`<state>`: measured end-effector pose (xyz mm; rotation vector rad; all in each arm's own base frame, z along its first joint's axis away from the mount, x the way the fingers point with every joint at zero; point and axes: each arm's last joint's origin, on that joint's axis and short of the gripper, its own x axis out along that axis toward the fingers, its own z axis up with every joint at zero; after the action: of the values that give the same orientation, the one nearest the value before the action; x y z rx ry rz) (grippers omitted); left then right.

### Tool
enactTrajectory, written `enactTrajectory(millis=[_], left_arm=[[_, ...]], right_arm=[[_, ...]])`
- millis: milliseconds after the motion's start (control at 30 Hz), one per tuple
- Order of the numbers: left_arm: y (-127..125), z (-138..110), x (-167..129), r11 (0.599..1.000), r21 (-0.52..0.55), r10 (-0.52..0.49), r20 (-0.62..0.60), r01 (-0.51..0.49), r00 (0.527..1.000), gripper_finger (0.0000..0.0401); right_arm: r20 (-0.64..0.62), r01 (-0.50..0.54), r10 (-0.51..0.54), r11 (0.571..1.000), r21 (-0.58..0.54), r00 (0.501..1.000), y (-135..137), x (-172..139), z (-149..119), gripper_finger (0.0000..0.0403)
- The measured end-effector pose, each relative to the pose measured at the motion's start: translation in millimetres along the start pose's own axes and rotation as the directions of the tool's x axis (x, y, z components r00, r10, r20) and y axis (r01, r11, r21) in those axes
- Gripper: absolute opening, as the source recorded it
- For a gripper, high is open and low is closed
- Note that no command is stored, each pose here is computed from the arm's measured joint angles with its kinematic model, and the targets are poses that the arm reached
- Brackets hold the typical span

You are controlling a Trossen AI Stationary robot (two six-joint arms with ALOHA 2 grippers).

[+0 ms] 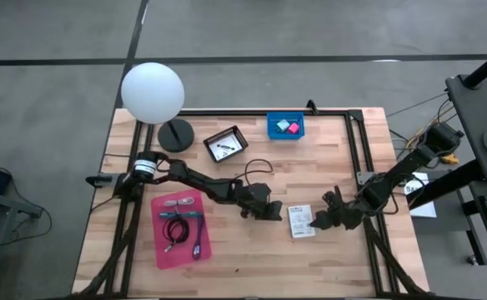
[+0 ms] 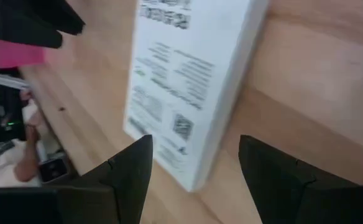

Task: Pick and place items into bin
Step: Put the card reader box into the black bin

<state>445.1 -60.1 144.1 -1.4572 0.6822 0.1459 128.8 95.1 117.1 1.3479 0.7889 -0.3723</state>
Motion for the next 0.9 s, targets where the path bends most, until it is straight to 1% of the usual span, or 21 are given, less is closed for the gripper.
enactTrajectory(millis=[100, 267, 400, 667, 767, 833, 900], left_arm=[[1, 1, 0, 1.0, 0.0, 0.004, 0.018, -0.004, 1.0, 0.0116], [1, 1, 0, 1.0, 0.0, 0.005, 0.03, -0.005, 1.0, 0.0116], [1, 1, 0, 1.0, 0.0, 0.006, 0.035, -0.006, 0.999, 0.0116], [1, -1, 0, 1.0, 0.001, 0.007, 0.03, -0.007, 1.0, 0.0116], [1, -4, 1, 1.0, 0.004, 0.006, 0.023, -0.006, 1.0, 0.0116], [1, -6, 1, 1.0, 0.007, 0.007, 0.017, -0.007, 1.0, 0.0116], [2, -8, 2, 1.0, 0.009, 0.014, 0.007, -0.014, 1.0, 0.0116]], right_arm=[[0.013, 0.02, -0.02, 1.0, -0.002, 1.0, -2, 0, 0, 0.0224], [0.128, -0.012, 0.014, 1.0, -0.011, 0.992, -1, 5, 2, 0.0224], [0.157, 0.02, -0.014, 0.999, -0.035, 0.988, 0, 17, -1, 0.0224], [0.204, 0.029, -0.014, 0.997, -0.071, 0.979, 19, 38, -12, 0.0224], [0.211, 0.015, -0.003, 0.998, -0.055, 0.978, 28, 43, -15, 0.0224], [0.21, -0.021, 0.024, 1.0, -0.015, 0.977, 36, 46, -17, 0.0224], [0.241, -0.032, 0.028, 0.999, 0.014, 0.97, 37, 48, -17, 0.0224]])
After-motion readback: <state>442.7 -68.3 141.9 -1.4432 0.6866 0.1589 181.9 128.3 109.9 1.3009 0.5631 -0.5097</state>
